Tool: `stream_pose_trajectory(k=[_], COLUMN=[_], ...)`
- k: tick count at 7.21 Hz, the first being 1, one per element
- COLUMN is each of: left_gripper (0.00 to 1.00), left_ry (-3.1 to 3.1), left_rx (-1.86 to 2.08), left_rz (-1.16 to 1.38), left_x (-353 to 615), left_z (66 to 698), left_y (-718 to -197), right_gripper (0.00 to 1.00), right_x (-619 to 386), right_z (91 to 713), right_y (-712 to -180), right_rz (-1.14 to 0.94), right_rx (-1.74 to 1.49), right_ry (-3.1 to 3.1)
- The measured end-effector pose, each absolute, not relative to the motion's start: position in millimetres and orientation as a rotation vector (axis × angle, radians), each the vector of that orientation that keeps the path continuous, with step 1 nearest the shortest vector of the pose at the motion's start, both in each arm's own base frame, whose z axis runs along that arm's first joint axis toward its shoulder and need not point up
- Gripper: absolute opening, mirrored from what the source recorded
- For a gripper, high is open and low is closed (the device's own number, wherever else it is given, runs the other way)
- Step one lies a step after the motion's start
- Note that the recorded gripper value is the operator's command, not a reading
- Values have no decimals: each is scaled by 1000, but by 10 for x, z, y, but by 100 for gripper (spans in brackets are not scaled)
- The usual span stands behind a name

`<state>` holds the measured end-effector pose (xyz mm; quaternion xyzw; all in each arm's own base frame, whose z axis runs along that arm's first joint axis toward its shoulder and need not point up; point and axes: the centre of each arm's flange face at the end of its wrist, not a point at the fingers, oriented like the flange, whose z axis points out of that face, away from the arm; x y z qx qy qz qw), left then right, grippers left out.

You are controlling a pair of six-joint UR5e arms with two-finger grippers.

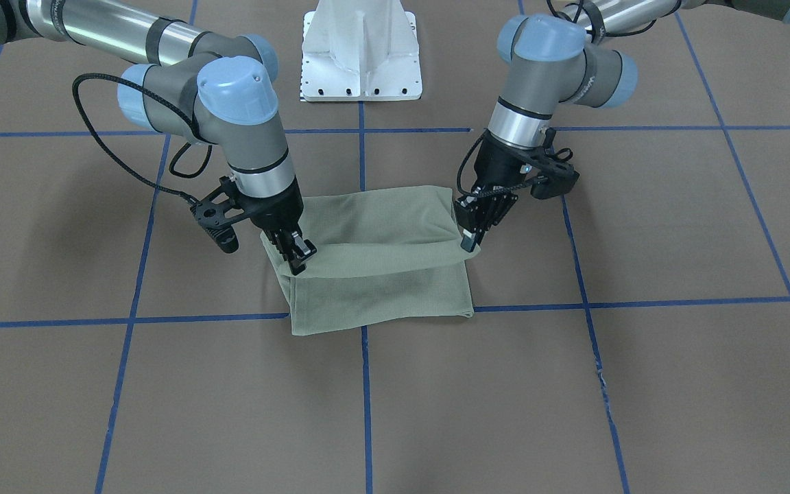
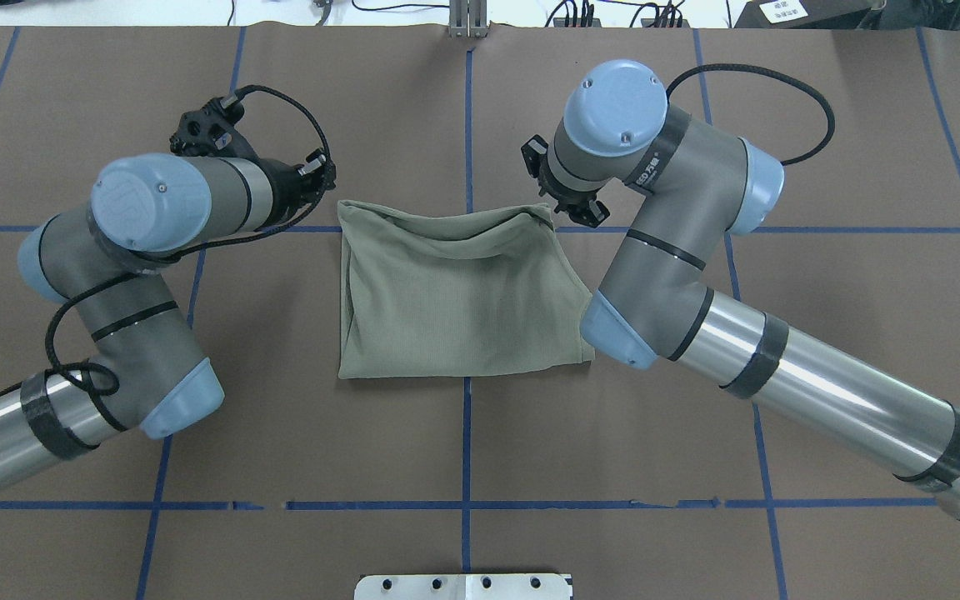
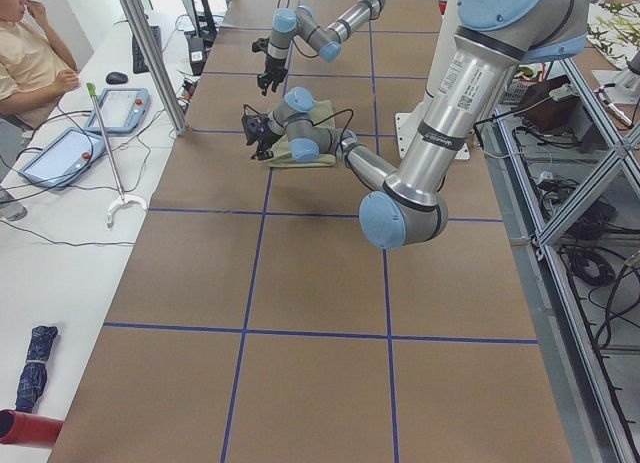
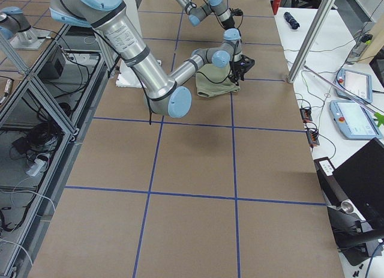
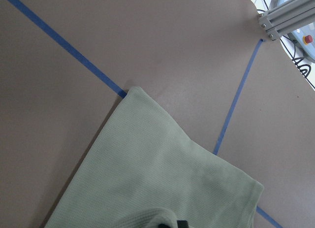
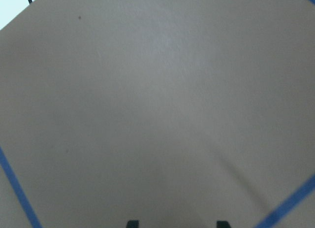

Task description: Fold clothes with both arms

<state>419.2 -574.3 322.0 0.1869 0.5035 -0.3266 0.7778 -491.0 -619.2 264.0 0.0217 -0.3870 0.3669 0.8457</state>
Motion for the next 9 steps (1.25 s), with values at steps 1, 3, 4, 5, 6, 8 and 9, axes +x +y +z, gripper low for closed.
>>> stream_pose_trajectory(k=[1,3,4,5,6,8,9], left_gripper=[99,99,99,99,99,99,99], left_ry=[1093,1089,1067,1035,987,850,780], left_rx=[425,430,442,468,510,585,574], left_rz=[-684,-541,-403,-251,-114,106,215], left_x=[4101,3720,3294,2753,2146,1144,812], left_z=[3360,3550,3733,3978,4284,4919,5146], left_y=[-5869,-6030,-6115,-6181,-6227,-6172,-6152], right_gripper=[100,100,100,100,100,100,100], right_x=[-4691,-4004,-3524,-2985,-2352,-1067,-644], right_z=[2930,3591,3880,4120,4406,5209,5598], right_y=[-6470,-6797,-6911,-6972,-6970,-6715,-6496], right_rz=[712,578,506,446,388,227,147], right_rx=[93,119,102,85,75,89,102], right_ry=[-795,-743,-744,-764,-788,-825,-835])
